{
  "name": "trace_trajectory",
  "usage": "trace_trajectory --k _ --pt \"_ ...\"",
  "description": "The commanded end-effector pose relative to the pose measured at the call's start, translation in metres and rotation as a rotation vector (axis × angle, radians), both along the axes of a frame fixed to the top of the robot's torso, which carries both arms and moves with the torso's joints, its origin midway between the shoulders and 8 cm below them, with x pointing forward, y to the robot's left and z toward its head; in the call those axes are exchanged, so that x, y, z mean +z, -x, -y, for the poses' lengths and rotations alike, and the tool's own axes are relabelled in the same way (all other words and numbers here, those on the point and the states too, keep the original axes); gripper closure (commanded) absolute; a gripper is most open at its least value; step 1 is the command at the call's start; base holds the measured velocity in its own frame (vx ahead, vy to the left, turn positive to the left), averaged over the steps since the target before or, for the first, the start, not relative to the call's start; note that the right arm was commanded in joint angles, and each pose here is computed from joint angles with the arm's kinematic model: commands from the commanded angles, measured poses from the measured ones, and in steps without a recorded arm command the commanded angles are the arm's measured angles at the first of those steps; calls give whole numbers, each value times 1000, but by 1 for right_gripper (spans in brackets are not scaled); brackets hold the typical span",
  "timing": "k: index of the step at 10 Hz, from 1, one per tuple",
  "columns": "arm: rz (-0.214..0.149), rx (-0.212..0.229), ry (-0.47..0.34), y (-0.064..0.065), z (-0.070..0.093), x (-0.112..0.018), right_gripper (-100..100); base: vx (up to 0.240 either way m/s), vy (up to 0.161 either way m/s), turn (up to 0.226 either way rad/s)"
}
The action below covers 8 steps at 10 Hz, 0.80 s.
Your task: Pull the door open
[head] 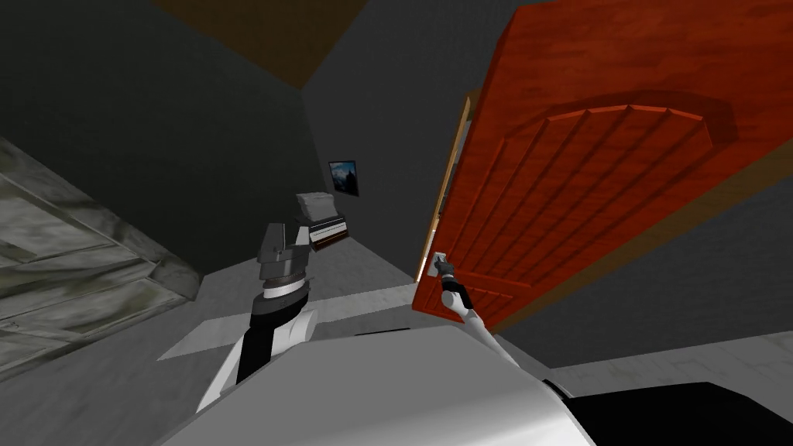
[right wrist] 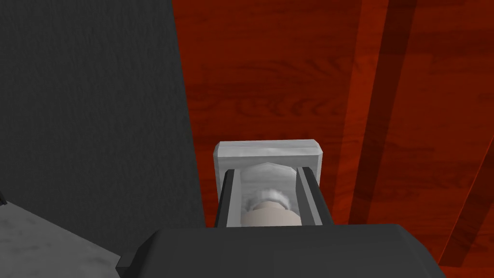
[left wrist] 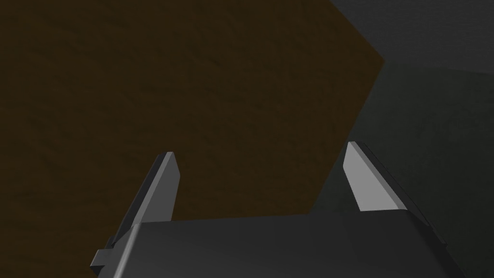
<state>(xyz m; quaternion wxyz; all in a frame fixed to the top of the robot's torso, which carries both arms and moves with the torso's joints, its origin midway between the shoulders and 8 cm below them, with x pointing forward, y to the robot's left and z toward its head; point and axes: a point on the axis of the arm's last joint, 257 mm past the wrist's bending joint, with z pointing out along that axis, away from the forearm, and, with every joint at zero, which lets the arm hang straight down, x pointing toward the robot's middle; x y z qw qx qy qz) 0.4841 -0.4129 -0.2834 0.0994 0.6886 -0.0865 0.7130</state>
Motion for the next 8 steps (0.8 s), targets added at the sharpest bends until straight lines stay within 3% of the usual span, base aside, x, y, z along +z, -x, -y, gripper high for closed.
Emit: trace_trajectory --k 1,2,8 --pt "-32 10 -22 7 4 -14 100 -177 -39 144" --pt "1 2 -6 1 5 0 100 -90 -19 27" --pt "-20 55 -16 13 1 -8 100 -245 -45 155"
